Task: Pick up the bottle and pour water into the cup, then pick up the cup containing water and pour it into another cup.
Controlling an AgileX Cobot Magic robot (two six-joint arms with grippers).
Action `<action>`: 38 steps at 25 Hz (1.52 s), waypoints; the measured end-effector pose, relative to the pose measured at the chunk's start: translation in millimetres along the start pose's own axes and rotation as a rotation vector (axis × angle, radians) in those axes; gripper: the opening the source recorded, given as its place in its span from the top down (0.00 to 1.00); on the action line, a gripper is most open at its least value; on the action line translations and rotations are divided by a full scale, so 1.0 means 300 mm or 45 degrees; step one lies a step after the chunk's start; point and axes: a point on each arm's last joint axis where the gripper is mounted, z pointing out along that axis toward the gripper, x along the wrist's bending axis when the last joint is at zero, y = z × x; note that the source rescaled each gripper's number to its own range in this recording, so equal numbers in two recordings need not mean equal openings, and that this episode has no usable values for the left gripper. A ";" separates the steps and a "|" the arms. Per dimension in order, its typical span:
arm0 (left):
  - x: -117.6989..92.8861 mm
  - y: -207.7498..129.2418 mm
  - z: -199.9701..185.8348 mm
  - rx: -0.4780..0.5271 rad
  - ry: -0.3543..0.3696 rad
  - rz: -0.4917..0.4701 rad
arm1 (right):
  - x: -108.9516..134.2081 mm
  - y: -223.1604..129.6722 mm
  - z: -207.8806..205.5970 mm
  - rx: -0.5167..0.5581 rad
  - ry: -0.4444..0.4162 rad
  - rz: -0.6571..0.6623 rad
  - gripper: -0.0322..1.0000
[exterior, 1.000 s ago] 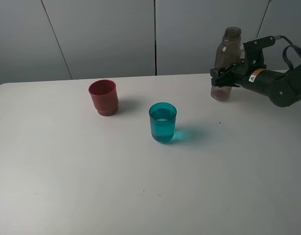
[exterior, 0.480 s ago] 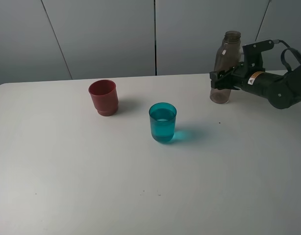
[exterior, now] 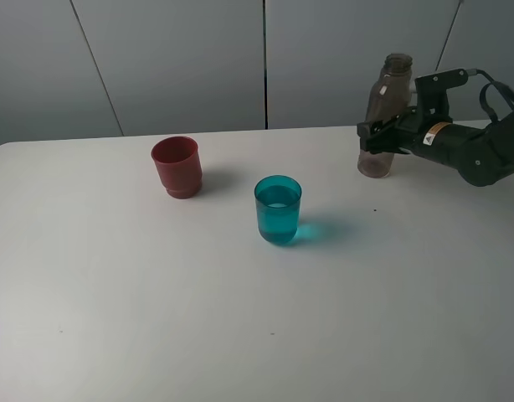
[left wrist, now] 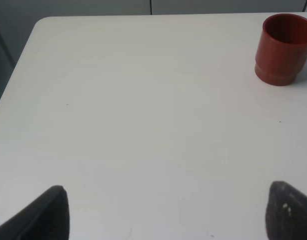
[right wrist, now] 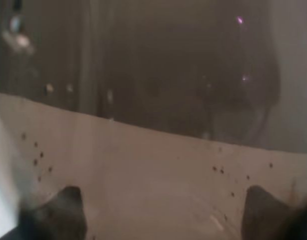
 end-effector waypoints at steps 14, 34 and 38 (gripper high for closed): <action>0.000 0.000 0.000 0.000 0.000 0.005 | 0.025 -0.055 -0.080 0.130 -0.004 0.067 0.01; 0.000 0.000 0.000 0.000 0.000 0.002 | 0.217 -0.154 -0.429 0.334 0.480 -0.326 0.01; 0.000 0.000 0.000 0.000 0.000 0.002 | 0.239 -0.170 -0.427 0.311 0.577 -0.346 0.01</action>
